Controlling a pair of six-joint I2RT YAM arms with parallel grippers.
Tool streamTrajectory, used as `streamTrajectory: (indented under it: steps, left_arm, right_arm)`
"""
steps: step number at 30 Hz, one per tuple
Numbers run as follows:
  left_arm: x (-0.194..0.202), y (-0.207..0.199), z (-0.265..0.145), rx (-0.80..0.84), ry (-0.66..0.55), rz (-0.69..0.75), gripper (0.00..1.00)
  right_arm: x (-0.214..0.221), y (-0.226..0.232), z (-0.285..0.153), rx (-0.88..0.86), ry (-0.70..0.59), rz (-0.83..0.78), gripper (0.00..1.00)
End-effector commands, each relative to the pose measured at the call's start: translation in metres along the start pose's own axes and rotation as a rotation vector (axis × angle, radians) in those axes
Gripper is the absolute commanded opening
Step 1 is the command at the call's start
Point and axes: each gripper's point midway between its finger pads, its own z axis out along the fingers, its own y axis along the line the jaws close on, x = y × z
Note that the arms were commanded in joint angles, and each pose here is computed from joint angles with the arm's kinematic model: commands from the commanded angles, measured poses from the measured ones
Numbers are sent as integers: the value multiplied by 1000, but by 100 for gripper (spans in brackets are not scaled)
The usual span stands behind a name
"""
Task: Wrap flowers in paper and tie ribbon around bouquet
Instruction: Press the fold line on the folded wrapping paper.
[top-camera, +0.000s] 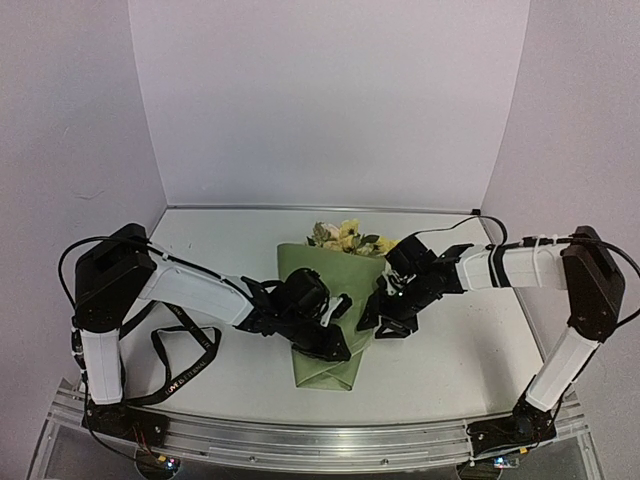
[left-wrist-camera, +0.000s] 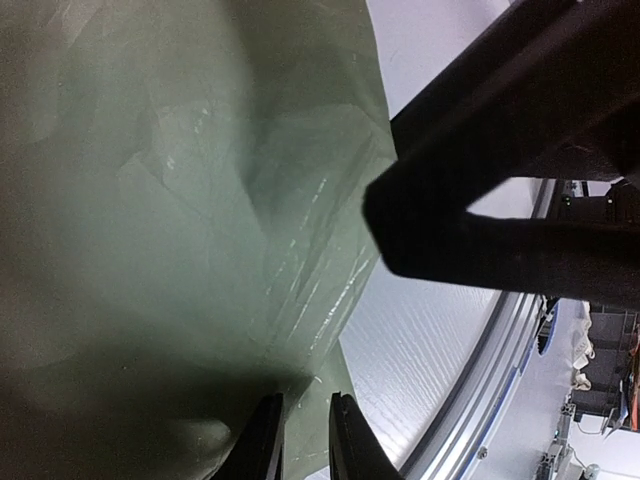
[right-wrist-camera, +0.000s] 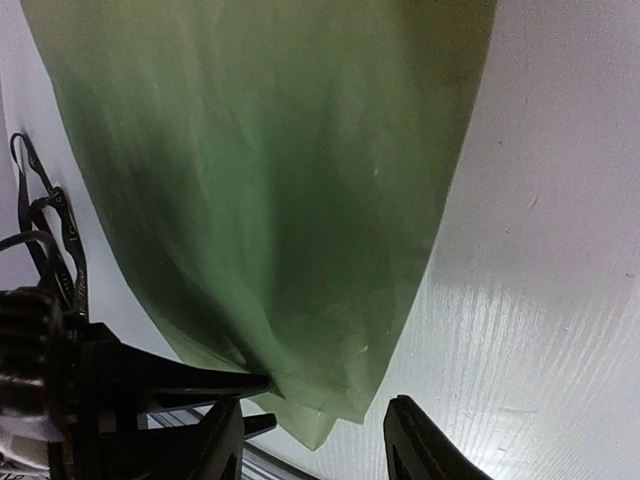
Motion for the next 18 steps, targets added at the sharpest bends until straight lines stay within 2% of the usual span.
streamTrajectory:
  steps: [1,8,11,13,18]
  left_arm:
    - [-11,-12,-12,25,-53,36,18]
    - [-18,-11,-30,23,-87,40,20]
    - [-20,-8,-44,24,-110,21,21]
    - [-16,0,-51,21,-107,-3,21]
    - [6,29,-58,-14,-78,-62,20]
  right_arm:
    - [-11,3,8,3,-41,-13,47]
    - [-14,-4,21,13,-47,18,15]
    - [-13,-8,20,23,-56,11,4]
    - [-12,-11,19,29,-58,5,1]
    - [-8,-20,21,56,-62,-2,0]
